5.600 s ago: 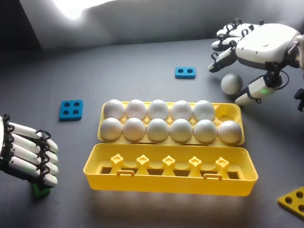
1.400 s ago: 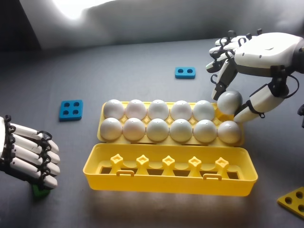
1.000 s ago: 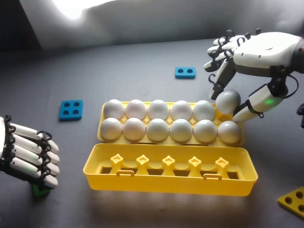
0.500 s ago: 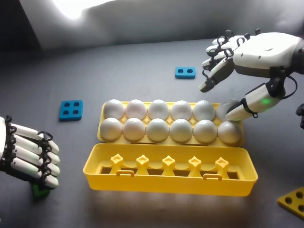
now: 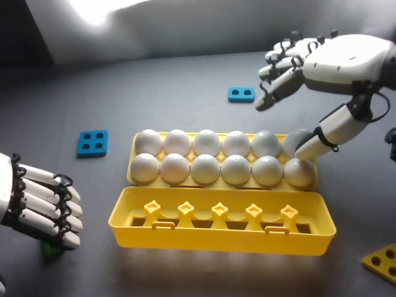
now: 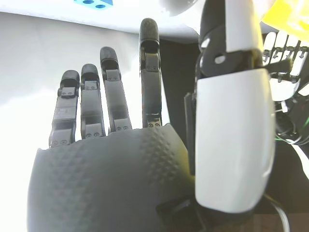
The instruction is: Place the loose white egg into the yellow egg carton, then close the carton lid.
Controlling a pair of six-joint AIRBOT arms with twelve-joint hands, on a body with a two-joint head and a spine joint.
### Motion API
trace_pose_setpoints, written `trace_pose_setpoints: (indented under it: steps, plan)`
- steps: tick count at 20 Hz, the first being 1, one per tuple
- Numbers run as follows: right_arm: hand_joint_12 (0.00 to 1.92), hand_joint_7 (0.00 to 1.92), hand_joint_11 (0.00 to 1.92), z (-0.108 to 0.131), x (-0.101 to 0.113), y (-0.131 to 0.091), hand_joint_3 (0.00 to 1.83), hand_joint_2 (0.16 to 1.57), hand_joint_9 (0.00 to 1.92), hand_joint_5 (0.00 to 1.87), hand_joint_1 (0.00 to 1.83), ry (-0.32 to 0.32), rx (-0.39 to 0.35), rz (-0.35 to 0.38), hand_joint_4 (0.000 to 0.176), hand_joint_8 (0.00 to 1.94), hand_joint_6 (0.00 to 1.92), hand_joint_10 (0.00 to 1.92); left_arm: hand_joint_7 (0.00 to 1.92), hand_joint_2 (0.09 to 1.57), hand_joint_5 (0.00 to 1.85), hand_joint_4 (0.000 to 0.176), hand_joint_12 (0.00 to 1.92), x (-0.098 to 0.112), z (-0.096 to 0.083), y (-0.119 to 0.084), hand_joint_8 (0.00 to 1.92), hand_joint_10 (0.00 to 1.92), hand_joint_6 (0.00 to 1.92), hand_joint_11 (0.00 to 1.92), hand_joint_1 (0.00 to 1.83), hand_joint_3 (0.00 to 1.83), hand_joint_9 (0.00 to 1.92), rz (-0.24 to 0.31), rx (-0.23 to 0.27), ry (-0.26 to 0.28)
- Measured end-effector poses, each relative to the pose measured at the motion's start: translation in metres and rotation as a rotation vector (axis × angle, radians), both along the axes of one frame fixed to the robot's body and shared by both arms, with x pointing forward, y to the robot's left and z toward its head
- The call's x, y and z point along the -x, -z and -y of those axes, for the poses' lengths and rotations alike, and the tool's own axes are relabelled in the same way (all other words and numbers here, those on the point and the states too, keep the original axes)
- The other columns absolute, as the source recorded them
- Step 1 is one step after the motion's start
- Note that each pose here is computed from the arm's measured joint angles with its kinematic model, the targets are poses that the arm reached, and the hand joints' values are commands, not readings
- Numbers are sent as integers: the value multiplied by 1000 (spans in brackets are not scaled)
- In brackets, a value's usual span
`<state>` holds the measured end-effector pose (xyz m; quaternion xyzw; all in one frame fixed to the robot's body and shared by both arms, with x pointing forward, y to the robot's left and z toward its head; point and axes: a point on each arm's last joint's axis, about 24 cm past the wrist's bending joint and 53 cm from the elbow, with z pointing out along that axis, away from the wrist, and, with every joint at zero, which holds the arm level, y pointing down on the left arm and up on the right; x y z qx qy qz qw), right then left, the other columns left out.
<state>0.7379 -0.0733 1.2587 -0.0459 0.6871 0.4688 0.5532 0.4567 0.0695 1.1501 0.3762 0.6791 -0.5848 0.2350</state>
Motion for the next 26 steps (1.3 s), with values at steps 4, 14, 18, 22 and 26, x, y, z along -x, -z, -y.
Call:
trace_pose_setpoints:
  steps: [4,14,18,22,26]
  plan:
    - [0,138,0,18,0,-19,0,764,18,345,670,13,17,64,165,0,0,6,254,1228,313,0,405,-4,1,3,1,3,3,0,0,0,185,-17,-10,-18]
    - [0,6,0,64,38,-51,5,827,0,0,475,-90,23,50,0,2,0,0,262,1233,315,0,450,0,16,8,4,7,2,0,0,0,195,-29,-17,-32]
    - [0,0,0,79,58,-30,0,817,0,0,566,-75,122,11,0,0,0,0,257,1232,299,0,419,2,18,9,4,7,3,0,0,0,185,-28,-20,-29]
    - [23,41,48,92,63,-21,0,808,18,66,573,-47,127,-27,0,14,20,7,234,1236,287,0,357,3,24,11,1,2,1,0,0,0,161,-32,-19,-31]
    - [17,29,27,91,64,-19,0,807,6,46,539,-30,136,-29,0,6,7,2,229,1236,293,0,363,9,29,10,1,0,1,0,0,0,155,-39,-13,-24]
